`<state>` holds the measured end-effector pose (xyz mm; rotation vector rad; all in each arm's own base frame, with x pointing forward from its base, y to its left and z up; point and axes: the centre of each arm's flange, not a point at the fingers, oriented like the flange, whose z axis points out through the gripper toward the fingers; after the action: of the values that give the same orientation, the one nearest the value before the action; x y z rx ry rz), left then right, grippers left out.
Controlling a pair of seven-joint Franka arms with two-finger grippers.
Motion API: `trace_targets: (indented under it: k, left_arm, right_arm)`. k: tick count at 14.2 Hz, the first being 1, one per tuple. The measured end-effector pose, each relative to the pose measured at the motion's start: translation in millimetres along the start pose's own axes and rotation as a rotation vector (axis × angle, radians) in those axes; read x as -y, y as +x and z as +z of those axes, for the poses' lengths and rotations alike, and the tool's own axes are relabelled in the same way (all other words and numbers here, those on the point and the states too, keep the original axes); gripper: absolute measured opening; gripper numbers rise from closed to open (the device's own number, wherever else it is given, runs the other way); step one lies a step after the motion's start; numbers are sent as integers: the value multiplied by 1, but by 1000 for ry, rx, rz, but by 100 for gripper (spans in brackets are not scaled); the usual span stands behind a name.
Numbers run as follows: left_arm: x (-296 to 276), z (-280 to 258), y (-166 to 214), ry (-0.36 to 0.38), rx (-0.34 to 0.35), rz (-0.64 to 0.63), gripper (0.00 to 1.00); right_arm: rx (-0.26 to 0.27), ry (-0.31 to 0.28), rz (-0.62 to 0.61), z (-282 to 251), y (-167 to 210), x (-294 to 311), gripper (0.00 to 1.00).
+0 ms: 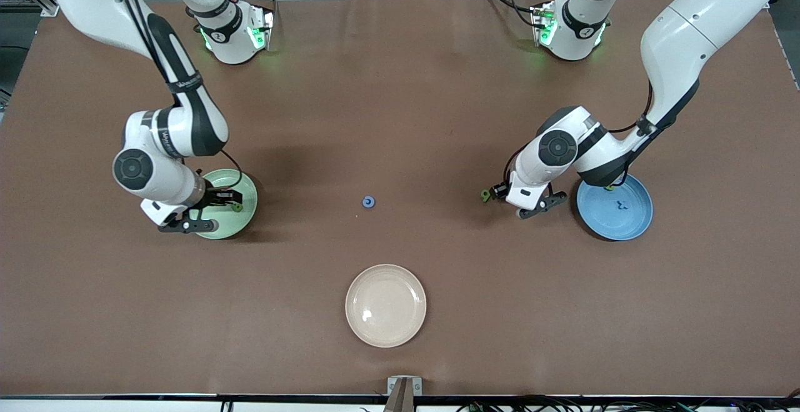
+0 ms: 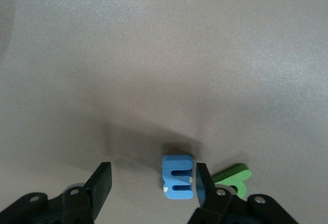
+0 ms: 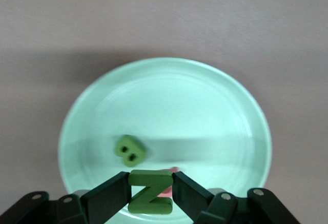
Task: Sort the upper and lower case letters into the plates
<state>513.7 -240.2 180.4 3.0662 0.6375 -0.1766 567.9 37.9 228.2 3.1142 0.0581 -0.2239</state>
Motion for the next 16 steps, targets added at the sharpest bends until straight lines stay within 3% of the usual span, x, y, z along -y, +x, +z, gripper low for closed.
trace_targets:
  k: [3, 8, 12, 16]
  left_arm:
    - [-1, 0, -1, -1, 0, 3, 74]
    - [-3, -1, -2, -8, -3, 5, 74]
    - [-4, -1, -2, -14, -6, 8, 72]
    - [-5, -2, -1, -27, -10, 7, 72]
  right_arm:
    - [4, 5, 0, 3, -1, -19, 47]
    - [-1, 17, -16, 5, 0, 0, 98]
    - [-27, 60, 129, -7, -3, 102, 100]
    - [-62, 84, 394, -24, -23, 238, 100]
